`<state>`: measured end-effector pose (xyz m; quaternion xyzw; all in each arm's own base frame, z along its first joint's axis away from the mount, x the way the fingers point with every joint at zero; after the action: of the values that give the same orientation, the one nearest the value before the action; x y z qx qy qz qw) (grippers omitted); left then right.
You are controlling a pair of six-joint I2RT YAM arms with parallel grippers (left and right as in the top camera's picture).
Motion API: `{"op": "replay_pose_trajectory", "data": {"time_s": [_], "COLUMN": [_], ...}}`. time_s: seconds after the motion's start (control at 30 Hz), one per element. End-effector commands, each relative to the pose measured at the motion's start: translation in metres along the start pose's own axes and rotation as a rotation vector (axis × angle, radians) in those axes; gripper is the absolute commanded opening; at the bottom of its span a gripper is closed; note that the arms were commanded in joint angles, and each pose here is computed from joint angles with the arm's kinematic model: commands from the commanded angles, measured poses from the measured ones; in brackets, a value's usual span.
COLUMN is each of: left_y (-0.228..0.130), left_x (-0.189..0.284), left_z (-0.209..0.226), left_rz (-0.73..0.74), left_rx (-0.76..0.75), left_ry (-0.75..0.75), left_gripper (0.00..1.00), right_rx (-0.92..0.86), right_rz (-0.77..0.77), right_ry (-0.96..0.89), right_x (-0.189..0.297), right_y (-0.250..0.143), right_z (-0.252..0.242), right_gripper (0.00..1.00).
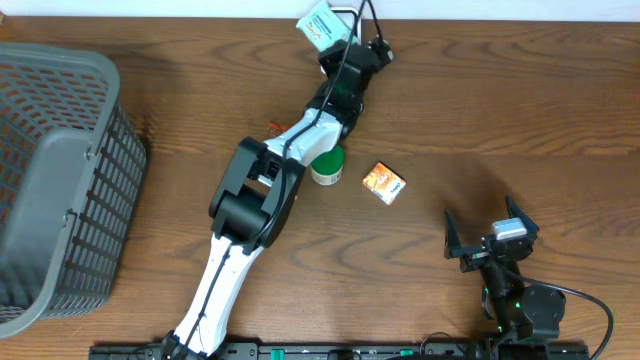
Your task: Scan the item barcode
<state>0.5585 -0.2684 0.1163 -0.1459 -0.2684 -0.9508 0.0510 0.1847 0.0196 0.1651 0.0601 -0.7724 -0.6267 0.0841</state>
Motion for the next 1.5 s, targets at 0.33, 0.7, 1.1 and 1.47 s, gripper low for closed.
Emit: {"op": "replay_pose_trajectory", "data": {"time_s": [0.33,0.7,1.1,1.47], "left_y": [0.005,0.004,0.010,0.007], "left_x": [-0.011,-0.015,-0.016,-0.019], "left_z": [-0.014,-0.009,0.016,0.005], "left_rz": [-0.062,-0.068,-0.075,-0.085], "left_rx": [-0.188,-0.230,-0.227,-0.256], "left_ry": [0.028,0.085,0.181,0.122], "left_gripper": [0.07,0.07,0.07,0.07], "right_rx": [0.003,0.003,0.003,0.003], "right_rz": [-0.001,-0.001,-0.001,-0.001], "right_ry": [0.010,0.009,0.009,0.009], "right_x": [0.000,0.000,0.000,0.000], "right_y": [0.000,0.000,0.000,0.000], "right_z": [0.002,0.002,0.002,0.002], "right_gripper": [0.99,0.99,0.99,0.99]}}
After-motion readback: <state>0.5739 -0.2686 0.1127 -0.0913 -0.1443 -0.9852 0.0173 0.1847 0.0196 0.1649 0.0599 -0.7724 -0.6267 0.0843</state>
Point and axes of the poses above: each gripper's point midway between its finger pads, its own x axis back along the fingers, its own z axis along the line the jaws close on, y = z × x, the point moved 6 cm from there along x, back along the fingers, and after that the axes turned 6 degrees about x, right-handed, at the moved point
